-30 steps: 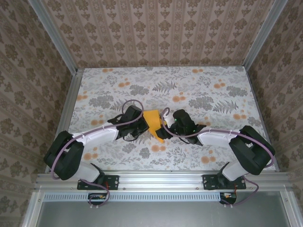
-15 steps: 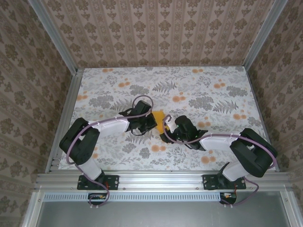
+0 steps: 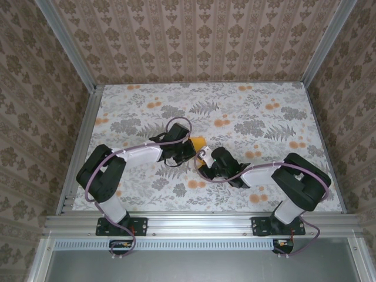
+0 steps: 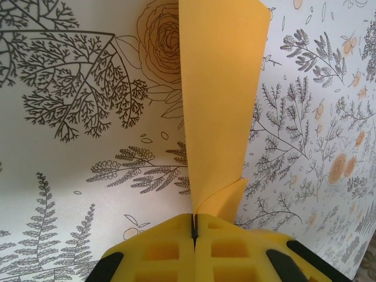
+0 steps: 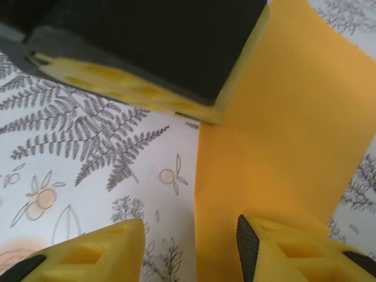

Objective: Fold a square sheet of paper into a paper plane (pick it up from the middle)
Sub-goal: Fold the wing for the fifth time at the center of the table.

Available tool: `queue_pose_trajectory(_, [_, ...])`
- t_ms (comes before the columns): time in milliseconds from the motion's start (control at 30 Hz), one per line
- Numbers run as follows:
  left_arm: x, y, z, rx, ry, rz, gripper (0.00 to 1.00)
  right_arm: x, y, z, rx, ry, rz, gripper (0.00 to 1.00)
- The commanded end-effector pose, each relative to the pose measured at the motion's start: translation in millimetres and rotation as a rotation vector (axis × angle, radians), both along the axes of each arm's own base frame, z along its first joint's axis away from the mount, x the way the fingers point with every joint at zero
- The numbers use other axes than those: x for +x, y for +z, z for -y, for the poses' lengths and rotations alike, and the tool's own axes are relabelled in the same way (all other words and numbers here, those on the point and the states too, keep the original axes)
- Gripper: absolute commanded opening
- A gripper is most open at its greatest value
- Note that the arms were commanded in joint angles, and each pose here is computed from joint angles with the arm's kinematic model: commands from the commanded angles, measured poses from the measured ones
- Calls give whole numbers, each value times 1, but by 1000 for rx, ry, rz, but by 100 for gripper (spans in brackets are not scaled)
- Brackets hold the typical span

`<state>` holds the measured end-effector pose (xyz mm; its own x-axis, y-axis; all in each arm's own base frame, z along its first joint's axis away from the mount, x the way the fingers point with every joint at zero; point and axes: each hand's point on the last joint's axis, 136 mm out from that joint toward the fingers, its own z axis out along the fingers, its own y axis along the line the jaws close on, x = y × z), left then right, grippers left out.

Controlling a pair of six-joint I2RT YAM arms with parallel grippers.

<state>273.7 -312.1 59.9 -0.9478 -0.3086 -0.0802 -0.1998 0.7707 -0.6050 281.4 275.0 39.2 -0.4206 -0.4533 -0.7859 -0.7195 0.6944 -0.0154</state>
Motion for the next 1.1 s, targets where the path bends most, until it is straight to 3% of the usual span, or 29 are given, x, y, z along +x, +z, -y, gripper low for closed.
queue_pose_trajectory(0, [-1,4,7,-7,-13,-12,0,20,12,-4,-11,-23,127,47])
queue_pose_trajectory(300, [0,6,6,-13,-5,-17,0,27,5,-6,-33,-34,165,45])
queue_pose_trajectory(633, [0,9,2,-20,3,-14,1,29,1,-5,-33,-41,162,24])
queue_pose_trajectory(800, [5,16,-8,-21,21,5,14,28,3,-6,-3,-45,148,12])
queue_pose_trajectory(1067, [14,28,-44,10,78,56,42,26,18,-7,174,-61,26,6])
